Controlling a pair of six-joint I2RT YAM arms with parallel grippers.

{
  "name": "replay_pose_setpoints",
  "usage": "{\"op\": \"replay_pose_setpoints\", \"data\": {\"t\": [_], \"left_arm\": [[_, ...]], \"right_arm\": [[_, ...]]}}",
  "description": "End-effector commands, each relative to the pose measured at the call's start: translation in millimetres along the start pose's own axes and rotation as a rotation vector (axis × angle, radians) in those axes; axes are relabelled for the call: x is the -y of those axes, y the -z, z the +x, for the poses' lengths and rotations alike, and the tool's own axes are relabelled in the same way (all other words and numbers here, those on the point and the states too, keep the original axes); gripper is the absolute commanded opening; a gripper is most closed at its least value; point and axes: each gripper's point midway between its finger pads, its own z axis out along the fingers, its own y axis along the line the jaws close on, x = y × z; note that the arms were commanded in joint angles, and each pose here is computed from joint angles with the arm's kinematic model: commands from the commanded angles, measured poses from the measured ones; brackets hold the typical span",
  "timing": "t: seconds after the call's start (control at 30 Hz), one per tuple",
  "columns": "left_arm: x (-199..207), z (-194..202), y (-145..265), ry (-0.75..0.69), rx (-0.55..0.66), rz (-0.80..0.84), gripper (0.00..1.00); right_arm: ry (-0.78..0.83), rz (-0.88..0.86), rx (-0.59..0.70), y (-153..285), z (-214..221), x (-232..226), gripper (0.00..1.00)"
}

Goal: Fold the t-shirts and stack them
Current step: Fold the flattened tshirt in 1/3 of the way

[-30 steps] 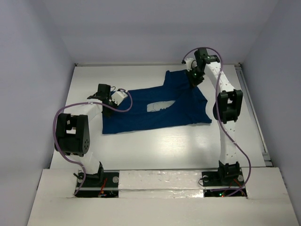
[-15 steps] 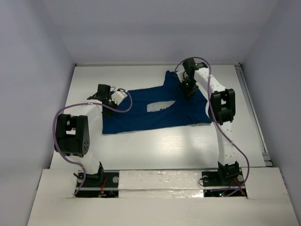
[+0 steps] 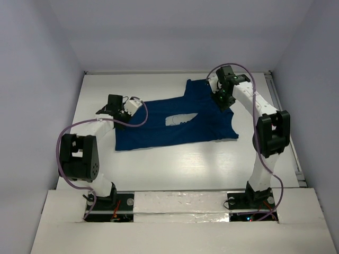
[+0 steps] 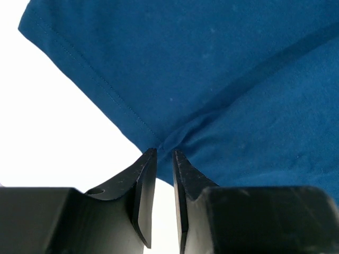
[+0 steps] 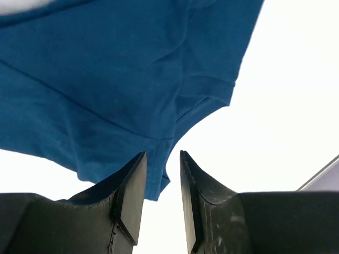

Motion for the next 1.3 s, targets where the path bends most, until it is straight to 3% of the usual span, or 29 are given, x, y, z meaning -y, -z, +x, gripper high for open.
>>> {"op": "replay_pose_setpoints", "data": {"t": [0.0, 0.17, 0.23, 0.27, 0.33, 0.5, 0.63, 1.03, 1.27], "left_arm": [[-1, -12, -1, 0.039, 0.047, -0.01, 0.15], [-21, -46, -6, 0.125, 0.114, -0.049, 0.14], [-23, -62, -5, 0.158, 0.148, -0.029, 0.13], [-23, -65, -6, 0.169, 0.153, -0.019, 0.12], [-22, -71, -12, 0.193, 0.149, 0.01, 0.11], [-5, -66, -27, 0.209, 0.113, 0.077, 0.0], [15, -47, -38, 0.201, 0.075, 0.106, 0.0], [40, -17, -51, 0.214, 0.012, 0.162, 0.0], [46, 11, -55, 0.191, -0.066, 0.145, 0.0]], "right_arm": [[0.043, 0.01, 0.066, -8, -14, -2, 0.37], [-0.009, 0.012, 0.234, 8, -84, 13, 0.39], [-0.02, -0.077, 0.25, 10, -97, 1, 0.38], [-0.023, -0.121, 0.215, -8, -98, -6, 0.36], [-0.022, -0.183, 0.247, -2, -116, -12, 0.27], [-0.016, -0.238, 0.081, -37, -73, -41, 0.12], [-0.018, -0.266, 0.011, -50, -38, -55, 0.02], [-0.001, -0.361, -0.11, -67, 13, -92, 0.09], [0.032, -0.367, -0.255, -62, 56, -109, 0.03]]}}
